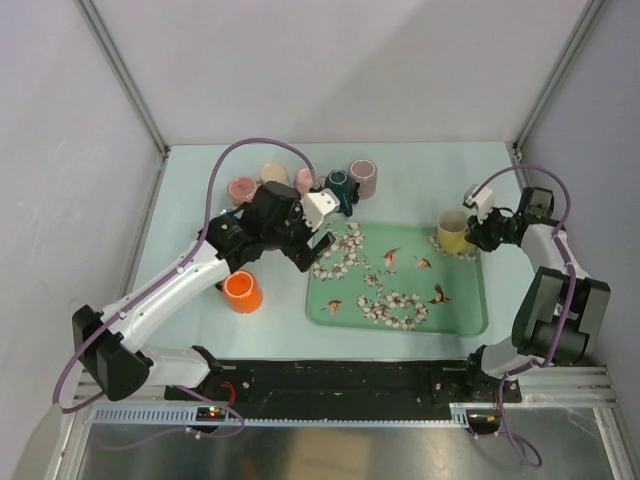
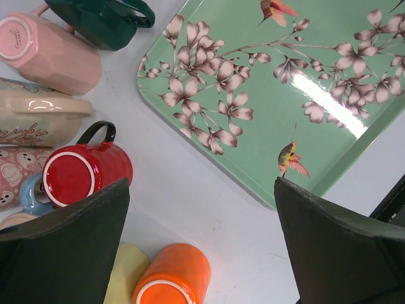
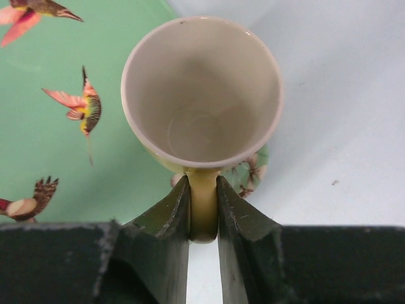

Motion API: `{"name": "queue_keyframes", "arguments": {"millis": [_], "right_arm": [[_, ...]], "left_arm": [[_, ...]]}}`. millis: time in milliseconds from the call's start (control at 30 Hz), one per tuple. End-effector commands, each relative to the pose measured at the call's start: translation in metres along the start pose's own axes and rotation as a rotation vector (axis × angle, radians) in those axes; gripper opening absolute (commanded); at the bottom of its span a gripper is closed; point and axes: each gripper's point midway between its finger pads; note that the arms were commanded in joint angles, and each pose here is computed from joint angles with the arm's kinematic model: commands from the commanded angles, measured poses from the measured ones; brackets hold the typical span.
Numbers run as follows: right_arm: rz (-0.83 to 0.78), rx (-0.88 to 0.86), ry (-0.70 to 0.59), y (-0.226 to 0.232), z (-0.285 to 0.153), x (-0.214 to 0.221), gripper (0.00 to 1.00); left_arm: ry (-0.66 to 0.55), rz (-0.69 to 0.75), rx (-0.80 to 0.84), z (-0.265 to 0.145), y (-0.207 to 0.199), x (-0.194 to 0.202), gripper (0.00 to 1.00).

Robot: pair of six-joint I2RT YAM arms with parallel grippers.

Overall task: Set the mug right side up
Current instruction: Place the cup on the tray.

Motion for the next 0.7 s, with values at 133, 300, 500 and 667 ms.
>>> {"name": "queue_keyframes", "arguments": {"millis": [133, 300, 500, 667], "right_arm": [[-0.022, 0.008, 0.044, -0.030, -0.006, 0.008, 0.29], [-0.023, 0.000, 0.077, -0.034, -0.009, 0.016, 0.36], [-0.030, 0.021, 0.106, -0.043, -0.012, 0.022, 0.43], [-0.083, 0.066, 0.136, -0.058, -0.017, 0.023, 0.44]], "left_arm": [[-0.037, 0.028, -0.021, -0.008, 0.006, -0.012, 1.00], [-0.031, 0.034, -0.019, -0.008, 0.006, -0.009, 1.00], [-0.029, 0.036, -0.013, -0.007, 0.004, -0.006, 1.00], [-0.025, 0.038, -0.013, -0.008, 0.005, -0.003, 1.00]]}}
Point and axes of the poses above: each gripper's point midway between its finger pads, its own z axis out along the fingers, its own y axis along the line the jaws close on, x = y × z, and after that the axes turned 1 degree about -z, right-handed
